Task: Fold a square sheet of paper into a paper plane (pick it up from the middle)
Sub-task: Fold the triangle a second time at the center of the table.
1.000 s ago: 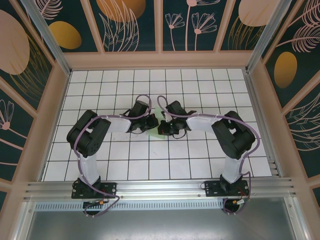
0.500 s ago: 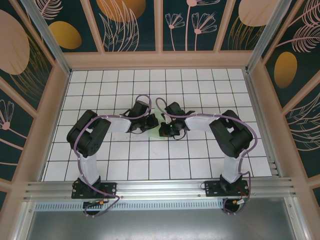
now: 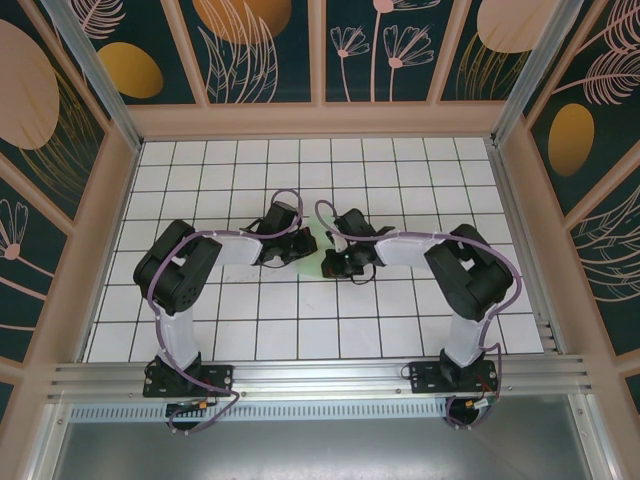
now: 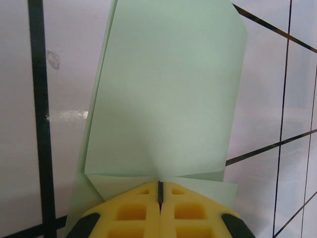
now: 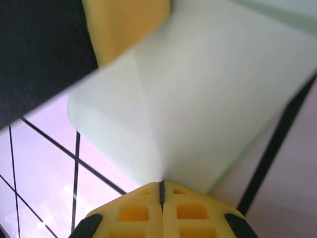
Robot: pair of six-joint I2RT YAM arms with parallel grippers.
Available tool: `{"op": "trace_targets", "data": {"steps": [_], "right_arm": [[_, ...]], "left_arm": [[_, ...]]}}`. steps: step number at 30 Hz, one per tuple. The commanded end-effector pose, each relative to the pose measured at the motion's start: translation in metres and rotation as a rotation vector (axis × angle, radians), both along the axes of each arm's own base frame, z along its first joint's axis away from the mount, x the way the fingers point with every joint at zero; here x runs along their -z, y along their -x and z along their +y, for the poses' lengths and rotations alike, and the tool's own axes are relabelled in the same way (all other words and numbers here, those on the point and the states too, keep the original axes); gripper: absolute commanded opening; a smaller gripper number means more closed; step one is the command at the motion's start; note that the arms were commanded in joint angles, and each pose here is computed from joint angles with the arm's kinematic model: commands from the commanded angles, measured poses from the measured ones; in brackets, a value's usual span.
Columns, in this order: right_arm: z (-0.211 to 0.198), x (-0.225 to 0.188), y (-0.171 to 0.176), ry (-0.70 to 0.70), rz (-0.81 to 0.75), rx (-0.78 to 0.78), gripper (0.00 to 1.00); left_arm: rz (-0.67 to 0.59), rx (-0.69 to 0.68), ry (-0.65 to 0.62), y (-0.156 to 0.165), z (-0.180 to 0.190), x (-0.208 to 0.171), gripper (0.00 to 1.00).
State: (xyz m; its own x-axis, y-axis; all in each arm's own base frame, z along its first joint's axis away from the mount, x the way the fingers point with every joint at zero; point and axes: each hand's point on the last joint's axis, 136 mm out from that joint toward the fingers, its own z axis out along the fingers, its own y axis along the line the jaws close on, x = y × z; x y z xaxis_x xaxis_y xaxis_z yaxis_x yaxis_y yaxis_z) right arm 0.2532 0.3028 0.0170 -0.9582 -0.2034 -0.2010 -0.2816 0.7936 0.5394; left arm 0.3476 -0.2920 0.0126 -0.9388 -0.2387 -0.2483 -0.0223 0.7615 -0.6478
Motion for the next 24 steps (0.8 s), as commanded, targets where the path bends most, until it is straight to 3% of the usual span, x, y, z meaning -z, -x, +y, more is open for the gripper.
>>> {"op": "trace_targets", "data": {"steps": [1, 5, 11, 16, 24], "right_arm": [[-0.024, 0.013, 0.035, 0.071, 0.101, -0.023, 0.03], [-0.026, 0.001, 0.024, 0.052, 0.040, 0.002, 0.03], [-0.003, -0.042, -0.019, -0.096, -0.080, 0.137, 0.04], [0.005, -0.027, -0.036, -0.057, -0.074, 0.167, 0.04], [0.015, -0.015, -0.026, -0.078, -0.026, 0.099, 0.04]], "left_arm": [[0.163, -0.045, -0.187, 0.035, 0.037, 0.058, 0.05], [0.156, -0.042, -0.169, 0.034, 0.034, 0.055, 0.05], [0.152, -0.039, -0.151, 0.033, 0.031, 0.053, 0.05], [0.151, -0.040, -0.140, 0.031, 0.029, 0.051, 0.05], [0.148, -0.037, -0.131, 0.031, 0.027, 0.049, 0.05]]}}
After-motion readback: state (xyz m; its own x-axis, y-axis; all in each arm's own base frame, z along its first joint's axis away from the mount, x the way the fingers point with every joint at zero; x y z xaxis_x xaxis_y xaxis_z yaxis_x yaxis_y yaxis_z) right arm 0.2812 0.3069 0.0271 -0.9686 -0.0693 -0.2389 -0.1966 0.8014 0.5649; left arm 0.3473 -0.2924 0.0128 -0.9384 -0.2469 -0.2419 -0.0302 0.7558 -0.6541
